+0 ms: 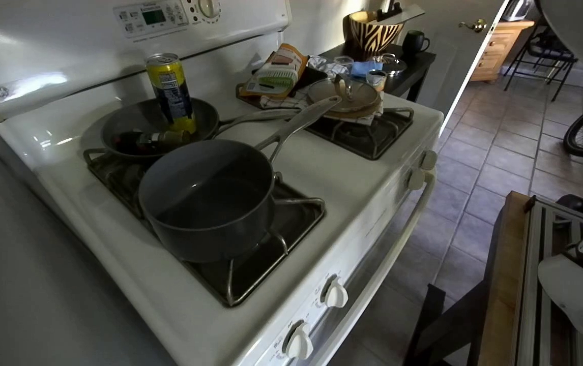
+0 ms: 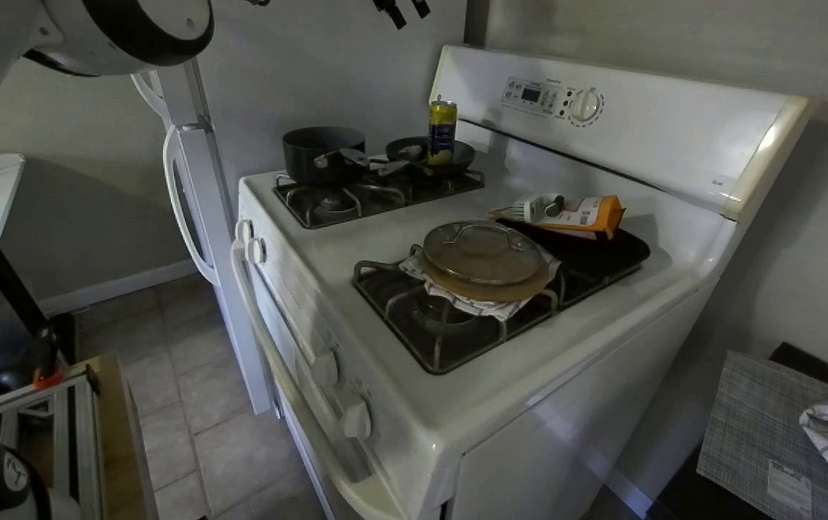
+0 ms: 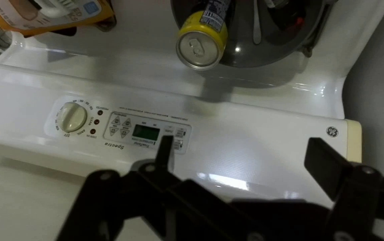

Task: Pick up the jar from the stove and put it on the pan.

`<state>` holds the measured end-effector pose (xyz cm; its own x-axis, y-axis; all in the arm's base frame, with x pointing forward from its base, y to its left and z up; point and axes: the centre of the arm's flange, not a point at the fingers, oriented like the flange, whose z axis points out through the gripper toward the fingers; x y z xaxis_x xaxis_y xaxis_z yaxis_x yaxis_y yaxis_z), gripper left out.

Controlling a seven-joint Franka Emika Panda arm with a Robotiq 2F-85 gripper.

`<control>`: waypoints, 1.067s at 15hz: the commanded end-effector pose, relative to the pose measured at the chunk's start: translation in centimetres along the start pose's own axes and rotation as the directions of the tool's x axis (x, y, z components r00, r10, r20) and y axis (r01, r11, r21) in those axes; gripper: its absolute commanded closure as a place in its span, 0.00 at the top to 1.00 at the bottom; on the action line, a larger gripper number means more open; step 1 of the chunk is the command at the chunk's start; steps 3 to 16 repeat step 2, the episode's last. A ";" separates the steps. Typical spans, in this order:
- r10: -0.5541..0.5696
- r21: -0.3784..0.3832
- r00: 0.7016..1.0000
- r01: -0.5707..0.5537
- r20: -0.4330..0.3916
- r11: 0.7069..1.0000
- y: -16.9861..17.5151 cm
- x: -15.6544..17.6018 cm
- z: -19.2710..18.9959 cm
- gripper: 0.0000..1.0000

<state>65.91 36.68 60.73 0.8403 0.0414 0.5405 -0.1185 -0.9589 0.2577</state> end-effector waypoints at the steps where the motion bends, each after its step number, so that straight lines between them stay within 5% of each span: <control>1: 0.008 -0.004 1.000 -0.008 -0.002 1.000 0.0 0.0 -0.1 1.00; 16: 0.011 -0.007 1.000 -0.011 -0.002 1.000 0.1 0.0 0.0 1.00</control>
